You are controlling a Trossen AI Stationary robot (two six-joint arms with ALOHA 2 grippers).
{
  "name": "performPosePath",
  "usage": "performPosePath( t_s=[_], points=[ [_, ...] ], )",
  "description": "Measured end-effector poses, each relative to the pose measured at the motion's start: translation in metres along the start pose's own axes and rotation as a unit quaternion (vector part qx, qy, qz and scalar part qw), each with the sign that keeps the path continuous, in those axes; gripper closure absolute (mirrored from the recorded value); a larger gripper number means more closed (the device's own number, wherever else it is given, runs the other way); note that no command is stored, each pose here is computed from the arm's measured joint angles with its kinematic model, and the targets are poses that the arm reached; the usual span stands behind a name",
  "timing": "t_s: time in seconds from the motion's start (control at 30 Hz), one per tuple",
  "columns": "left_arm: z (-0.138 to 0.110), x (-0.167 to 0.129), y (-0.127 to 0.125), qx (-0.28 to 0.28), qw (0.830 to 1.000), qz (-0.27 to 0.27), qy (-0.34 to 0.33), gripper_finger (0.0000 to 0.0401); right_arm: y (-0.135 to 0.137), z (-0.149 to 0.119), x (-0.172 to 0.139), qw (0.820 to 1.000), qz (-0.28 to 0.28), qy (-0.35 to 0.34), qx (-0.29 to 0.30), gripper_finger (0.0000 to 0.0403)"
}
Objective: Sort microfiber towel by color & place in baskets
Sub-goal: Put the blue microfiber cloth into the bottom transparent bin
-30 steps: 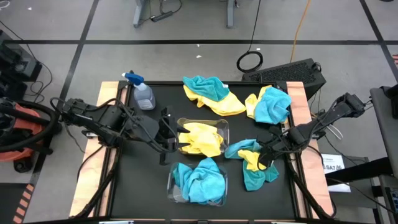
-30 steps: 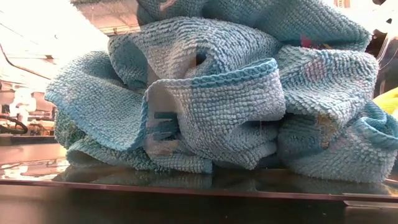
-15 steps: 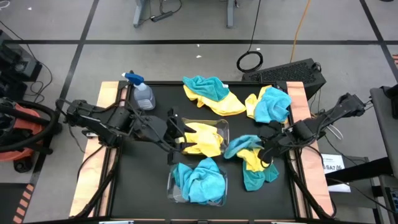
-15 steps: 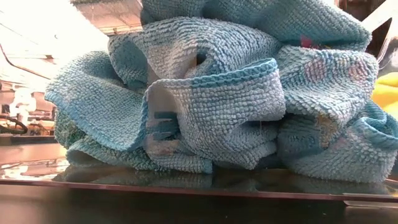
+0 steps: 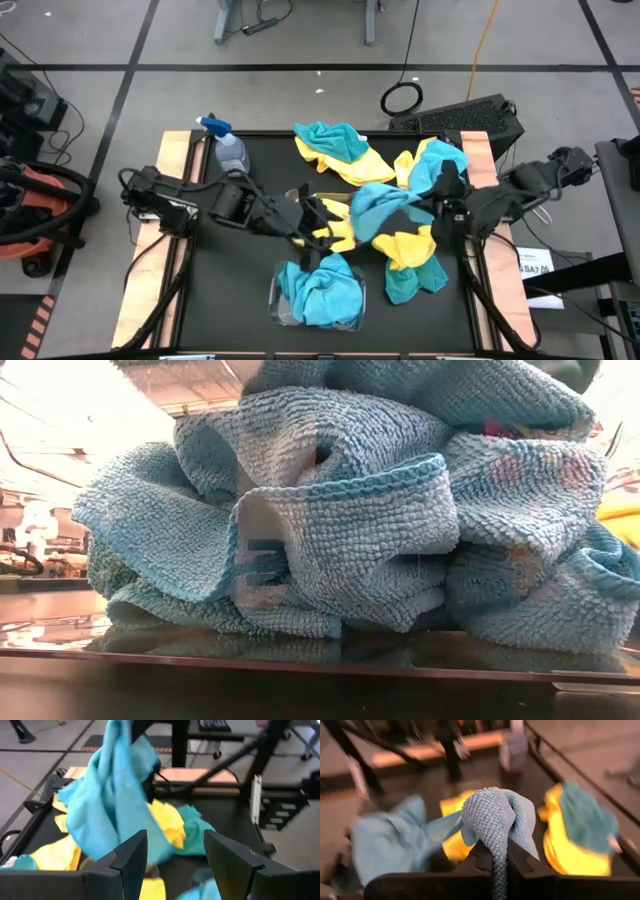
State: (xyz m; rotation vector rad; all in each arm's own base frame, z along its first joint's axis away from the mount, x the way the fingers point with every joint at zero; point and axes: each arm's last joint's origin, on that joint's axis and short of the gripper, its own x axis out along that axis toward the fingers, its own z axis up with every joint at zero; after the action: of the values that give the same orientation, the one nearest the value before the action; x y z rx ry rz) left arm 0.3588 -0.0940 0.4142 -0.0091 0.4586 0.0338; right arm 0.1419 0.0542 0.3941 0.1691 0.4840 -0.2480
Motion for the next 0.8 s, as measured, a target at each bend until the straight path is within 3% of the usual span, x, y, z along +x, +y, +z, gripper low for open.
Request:
performPosePath(
  t_s=[0.17, 0.27, 0.53, 0.8],
  points=[
    [0.004, 0.014, 0.011, -0.016, 0.999, 0.015, -0.025, 0.0183, 0.010, 0.022, -0.005, 0.994, 0.071, -0.079, -0.024, 0.0402],
    [0.009, 0.017, 0.016, -0.028, 0.998, 0.017, -0.048, 0.0147, 0.015, 0.027, -0.002, 0.991, 0.072, -0.105, -0.032, 0.0403],
    [0.015, 0.032, 0.022, -0.040, 0.994, -0.057, -0.080, 0.0047, 0.034, 0.038, 0.015, 0.984, 0.075, -0.147, -0.063, 0.0403],
    [0.015, 0.048, 0.033, -0.088, 0.991, -0.028, -0.096, 0.0035, 0.048, 0.047, 0.027, 0.975, 0.082, -0.189, -0.082, 0.0403]
  ],
)
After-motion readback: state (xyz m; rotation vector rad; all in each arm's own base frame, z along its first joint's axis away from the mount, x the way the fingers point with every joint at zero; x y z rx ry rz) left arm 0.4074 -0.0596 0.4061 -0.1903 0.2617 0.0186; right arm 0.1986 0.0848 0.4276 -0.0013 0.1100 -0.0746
